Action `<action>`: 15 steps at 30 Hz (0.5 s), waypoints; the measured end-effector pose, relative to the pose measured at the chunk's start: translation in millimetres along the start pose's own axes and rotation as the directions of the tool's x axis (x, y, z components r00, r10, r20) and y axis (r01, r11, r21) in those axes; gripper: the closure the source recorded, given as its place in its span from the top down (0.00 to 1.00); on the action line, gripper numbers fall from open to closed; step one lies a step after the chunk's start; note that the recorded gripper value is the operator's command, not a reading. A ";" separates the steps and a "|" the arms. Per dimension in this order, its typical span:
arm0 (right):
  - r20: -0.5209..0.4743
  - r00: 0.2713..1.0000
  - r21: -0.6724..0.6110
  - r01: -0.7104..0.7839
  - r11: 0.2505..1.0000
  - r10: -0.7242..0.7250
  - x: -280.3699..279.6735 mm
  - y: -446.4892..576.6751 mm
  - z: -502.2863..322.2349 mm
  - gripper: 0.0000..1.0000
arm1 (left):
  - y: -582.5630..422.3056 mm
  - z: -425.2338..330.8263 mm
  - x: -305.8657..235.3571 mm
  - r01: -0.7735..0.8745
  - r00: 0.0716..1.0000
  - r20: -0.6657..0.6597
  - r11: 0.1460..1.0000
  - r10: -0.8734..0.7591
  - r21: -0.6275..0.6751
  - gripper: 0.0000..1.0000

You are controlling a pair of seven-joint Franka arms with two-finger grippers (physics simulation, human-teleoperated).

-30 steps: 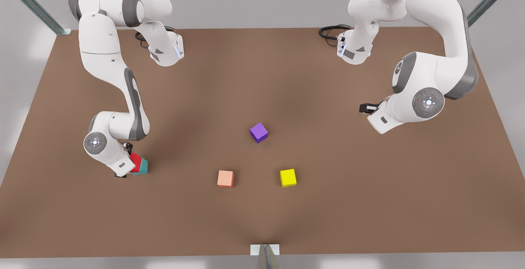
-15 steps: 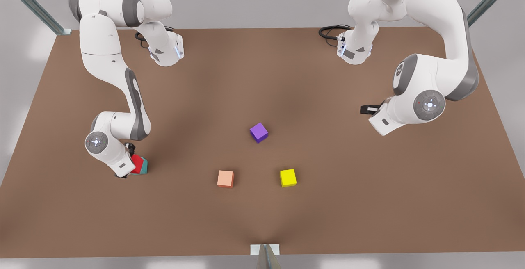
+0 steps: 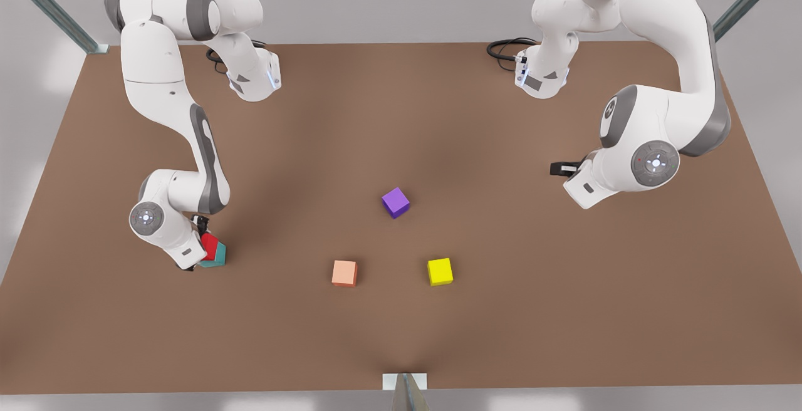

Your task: Pick up red wooden cube and pass to hand red wooden cube and place in blue wooden cube

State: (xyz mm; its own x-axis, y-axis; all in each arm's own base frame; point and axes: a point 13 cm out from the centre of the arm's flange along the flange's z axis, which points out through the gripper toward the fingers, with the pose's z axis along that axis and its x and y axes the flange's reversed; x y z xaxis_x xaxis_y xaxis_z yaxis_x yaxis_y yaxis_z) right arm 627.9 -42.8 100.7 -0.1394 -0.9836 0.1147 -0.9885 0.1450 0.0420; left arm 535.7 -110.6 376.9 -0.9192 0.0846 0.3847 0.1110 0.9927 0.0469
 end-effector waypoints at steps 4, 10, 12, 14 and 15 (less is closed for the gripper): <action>0.007 1.000 -0.004 -0.008 1.000 0.008 -1.0 -0.2 -5.2 1.00 | 0.0 0.2 -0.1 0.001 1.000 0.000 1.000 -0.001 0.000 1.00; 0.021 1.000 -0.014 -0.016 1.000 0.016 -3.3 2.8 -21.2 1.00 | 0.3 0.2 -0.1 0.003 1.000 0.000 1.000 -0.003 -0.001 1.00; 0.031 0.999 -0.009 -0.019 1.000 0.019 -4.7 0.8 -39.3 1.00 | 0.3 -0.1 -0.2 0.004 1.000 0.000 1.000 -0.004 -0.001 1.00; 0.040 0.999 -0.006 -0.019 1.000 0.019 -7.0 -1.9 -60.1 1.00 | 0.3 -0.1 -0.2 0.005 1.000 0.000 1.000 -0.005 -0.001 1.00; 0.046 0.999 -0.007 -0.019 1.000 0.019 -9.5 -2.3 -71.4 1.00 | 0.3 -0.1 -0.2 0.005 1.000 0.000 1.000 -0.005 -0.001 1.00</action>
State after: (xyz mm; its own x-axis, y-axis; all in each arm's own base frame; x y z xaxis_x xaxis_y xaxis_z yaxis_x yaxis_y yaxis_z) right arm 635.6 -26.2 170.4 -0.1607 -0.9846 0.0692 -0.9854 0.1641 0.0464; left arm 535.9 -110.3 376.9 -0.9198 0.0800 0.3842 0.1072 0.9930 0.0499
